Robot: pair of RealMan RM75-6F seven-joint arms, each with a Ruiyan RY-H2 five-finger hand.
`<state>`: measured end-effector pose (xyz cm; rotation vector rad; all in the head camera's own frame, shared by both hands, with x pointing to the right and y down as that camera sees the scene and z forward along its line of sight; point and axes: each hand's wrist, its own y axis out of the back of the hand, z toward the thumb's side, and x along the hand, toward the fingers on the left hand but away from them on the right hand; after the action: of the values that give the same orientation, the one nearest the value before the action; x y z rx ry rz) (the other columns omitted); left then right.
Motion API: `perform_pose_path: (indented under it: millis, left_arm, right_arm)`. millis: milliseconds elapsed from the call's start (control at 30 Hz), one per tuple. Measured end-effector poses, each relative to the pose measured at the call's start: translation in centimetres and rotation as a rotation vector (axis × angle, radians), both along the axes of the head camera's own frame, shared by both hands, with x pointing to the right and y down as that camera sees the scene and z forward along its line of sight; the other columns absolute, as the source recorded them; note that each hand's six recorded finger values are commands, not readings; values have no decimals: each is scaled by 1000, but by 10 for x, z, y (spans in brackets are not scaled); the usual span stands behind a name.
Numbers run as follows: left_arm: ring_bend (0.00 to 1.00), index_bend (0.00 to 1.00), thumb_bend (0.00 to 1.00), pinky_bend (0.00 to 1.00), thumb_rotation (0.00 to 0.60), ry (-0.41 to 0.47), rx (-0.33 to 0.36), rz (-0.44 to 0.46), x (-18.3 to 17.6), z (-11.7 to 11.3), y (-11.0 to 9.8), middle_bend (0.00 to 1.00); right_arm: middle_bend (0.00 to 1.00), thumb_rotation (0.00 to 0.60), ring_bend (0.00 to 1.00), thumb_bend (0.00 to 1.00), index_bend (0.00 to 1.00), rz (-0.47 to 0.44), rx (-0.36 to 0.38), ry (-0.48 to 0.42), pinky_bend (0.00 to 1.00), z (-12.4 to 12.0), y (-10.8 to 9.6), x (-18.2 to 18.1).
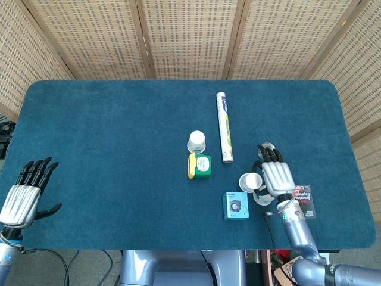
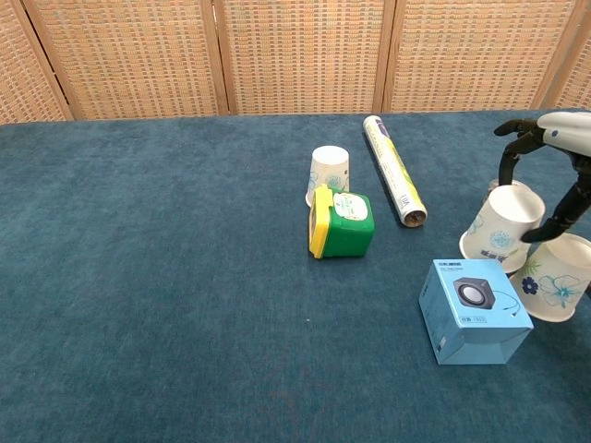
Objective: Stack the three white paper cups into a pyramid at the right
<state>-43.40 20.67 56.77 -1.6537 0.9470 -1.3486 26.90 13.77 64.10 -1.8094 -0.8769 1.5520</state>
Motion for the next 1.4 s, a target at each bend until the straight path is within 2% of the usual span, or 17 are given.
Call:
perform_pose_path:
  millis: [367,800,933,1200,1400]
  left_arm:
    - [0,0,187,0,600,8,-2,2,0,0,0,0]
    - [0,0,187,0,600,10,-8,-3,-1,1,-1,0]
    - [0,0,187,0,600,12,-6,-5,-2,0,-1,0]
    - [0,0,188,0,600,13,-6,-2,-1,1,-2,0]
    - [0,0,187,0,600,15,-1,-3,-1,-1,-1,0]
  right_arm:
    - [82,600,0,143,533,8,-50,54,0,4,10,0]
    - [64,600,0,143,533,-13,-92,41,0,8,20,-17]
    - [20,600,0,143,532,-12,-111,50,0,12,24,-17]
    - [0,600,0,144,406,-8,-128,62,0,13,25,-14]
    - [0,600,0,143,269,-18,-127,68,0,10,24,-15]
